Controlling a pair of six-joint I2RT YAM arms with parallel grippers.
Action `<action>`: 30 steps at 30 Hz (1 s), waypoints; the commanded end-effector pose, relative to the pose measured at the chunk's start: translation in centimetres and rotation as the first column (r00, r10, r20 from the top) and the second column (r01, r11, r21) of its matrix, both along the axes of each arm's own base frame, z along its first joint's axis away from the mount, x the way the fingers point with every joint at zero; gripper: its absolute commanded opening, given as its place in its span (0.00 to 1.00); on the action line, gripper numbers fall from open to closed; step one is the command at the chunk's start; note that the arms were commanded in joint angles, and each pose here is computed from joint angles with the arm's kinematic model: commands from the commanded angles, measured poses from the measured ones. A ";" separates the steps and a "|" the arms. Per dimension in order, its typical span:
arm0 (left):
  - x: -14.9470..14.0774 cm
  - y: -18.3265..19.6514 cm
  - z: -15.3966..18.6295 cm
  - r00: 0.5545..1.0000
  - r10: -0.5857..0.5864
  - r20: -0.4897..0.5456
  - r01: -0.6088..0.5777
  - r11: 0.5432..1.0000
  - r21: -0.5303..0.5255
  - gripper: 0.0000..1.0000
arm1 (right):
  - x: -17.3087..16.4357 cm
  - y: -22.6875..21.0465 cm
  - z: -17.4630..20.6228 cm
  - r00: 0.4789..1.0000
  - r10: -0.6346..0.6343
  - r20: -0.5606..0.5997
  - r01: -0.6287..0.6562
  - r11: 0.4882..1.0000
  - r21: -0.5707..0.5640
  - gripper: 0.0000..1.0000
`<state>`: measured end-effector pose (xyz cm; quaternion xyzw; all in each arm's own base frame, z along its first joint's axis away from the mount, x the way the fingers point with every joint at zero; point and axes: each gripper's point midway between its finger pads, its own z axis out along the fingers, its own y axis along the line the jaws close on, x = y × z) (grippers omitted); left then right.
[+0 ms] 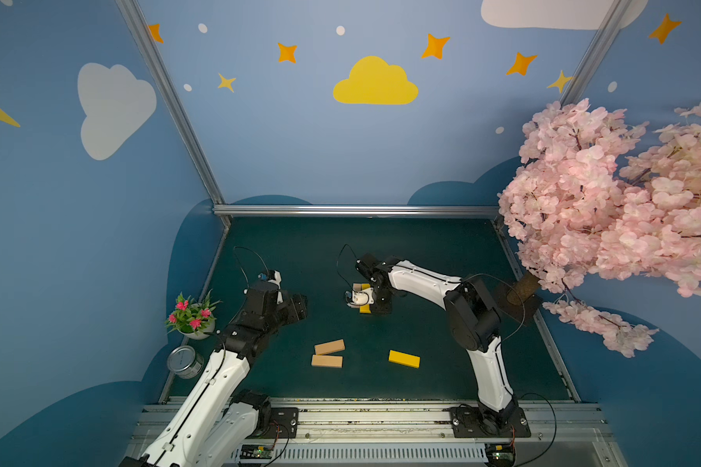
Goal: Assemble the number 6 with building blocks
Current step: Assemble the building block at the center of the board.
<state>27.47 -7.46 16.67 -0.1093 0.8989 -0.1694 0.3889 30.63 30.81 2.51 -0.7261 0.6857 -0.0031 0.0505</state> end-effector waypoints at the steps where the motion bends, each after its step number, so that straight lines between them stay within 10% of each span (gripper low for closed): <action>1: -0.2 0.3 -0.5 1.000 0.009 -0.008 -0.009 1.000 0.008 0.82 | -0.5 -0.2 -0.2 1.000 0.005 -0.028 -0.006 1.000 -0.025 0.01; 10: -0.2 0.2 -0.6 1.000 0.007 -0.009 -0.007 1.000 0.003 0.82 | -0.5 -0.6 -0.5 1.000 -0.004 -0.029 0.002 0.999 -0.039 0.04; 19: -0.3 0.3 -0.5 1.000 0.008 -0.004 -0.008 1.000 -0.001 0.82 | 0.1 -0.5 -0.3 1.000 -0.021 0.005 0.021 0.999 -0.030 0.56; 21: -0.3 0.2 -0.4 1.000 0.006 -0.003 -0.006 1.000 -0.001 0.82 | 0.3 0.0 0.3 0.999 -0.031 0.017 0.031 1.000 -0.001 0.92; 30: 0.1 0.2 0.8 1.000 -0.009 0.021 0.008 1.000 0.021 0.82 | 2.6 1.5 11.0 0.960 -0.220 0.174 0.169 0.948 0.269 0.93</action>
